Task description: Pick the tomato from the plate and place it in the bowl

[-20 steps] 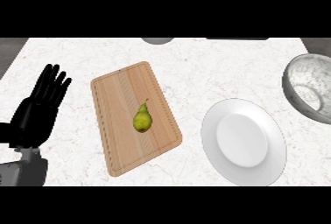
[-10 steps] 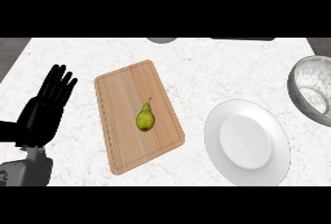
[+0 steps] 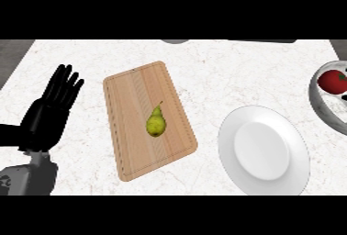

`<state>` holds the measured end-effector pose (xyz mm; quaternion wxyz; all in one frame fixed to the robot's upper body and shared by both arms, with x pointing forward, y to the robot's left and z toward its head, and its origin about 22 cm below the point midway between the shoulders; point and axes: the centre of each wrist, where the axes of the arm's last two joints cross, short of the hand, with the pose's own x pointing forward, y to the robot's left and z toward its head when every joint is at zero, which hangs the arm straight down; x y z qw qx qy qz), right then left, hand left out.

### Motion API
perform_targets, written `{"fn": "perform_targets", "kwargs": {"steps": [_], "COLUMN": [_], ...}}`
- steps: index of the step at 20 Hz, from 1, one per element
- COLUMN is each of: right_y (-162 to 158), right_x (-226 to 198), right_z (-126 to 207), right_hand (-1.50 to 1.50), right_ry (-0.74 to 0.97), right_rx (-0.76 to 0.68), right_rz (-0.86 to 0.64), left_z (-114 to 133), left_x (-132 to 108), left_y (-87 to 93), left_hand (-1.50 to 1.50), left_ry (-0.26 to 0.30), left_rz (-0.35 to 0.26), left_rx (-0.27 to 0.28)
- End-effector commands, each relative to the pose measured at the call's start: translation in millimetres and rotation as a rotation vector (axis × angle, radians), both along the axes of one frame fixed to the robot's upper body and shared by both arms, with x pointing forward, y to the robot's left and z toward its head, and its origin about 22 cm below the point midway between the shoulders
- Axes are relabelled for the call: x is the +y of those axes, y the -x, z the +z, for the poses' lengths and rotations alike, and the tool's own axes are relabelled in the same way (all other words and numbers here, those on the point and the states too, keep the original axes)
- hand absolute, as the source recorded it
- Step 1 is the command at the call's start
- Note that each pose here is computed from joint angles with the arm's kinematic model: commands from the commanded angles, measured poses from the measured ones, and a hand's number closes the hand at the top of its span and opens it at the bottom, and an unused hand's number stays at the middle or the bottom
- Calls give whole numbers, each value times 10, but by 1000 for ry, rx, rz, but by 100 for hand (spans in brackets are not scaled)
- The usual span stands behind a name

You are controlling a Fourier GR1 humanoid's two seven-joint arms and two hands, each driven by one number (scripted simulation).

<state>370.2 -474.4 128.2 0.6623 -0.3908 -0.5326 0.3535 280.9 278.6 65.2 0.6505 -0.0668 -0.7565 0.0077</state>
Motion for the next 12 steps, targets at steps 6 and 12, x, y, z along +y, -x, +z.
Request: {"fn": "perform_targets", "kwargs": {"steps": [6,12], "right_y": [-83,28], "right_x": [100,-157], "right_z": [-170,24], "right_hand": [-150,-150], "right_ry": [-316,-669], "right_rx": [-151,-379], "right_rz": [113,5], "left_z": [-12,-28], "left_x": [50,54], "left_y": [-42,6], "left_hand": [0,0], "left_ry": [-3,13], "left_rz": [12,13], "left_rx": [9,0]}}
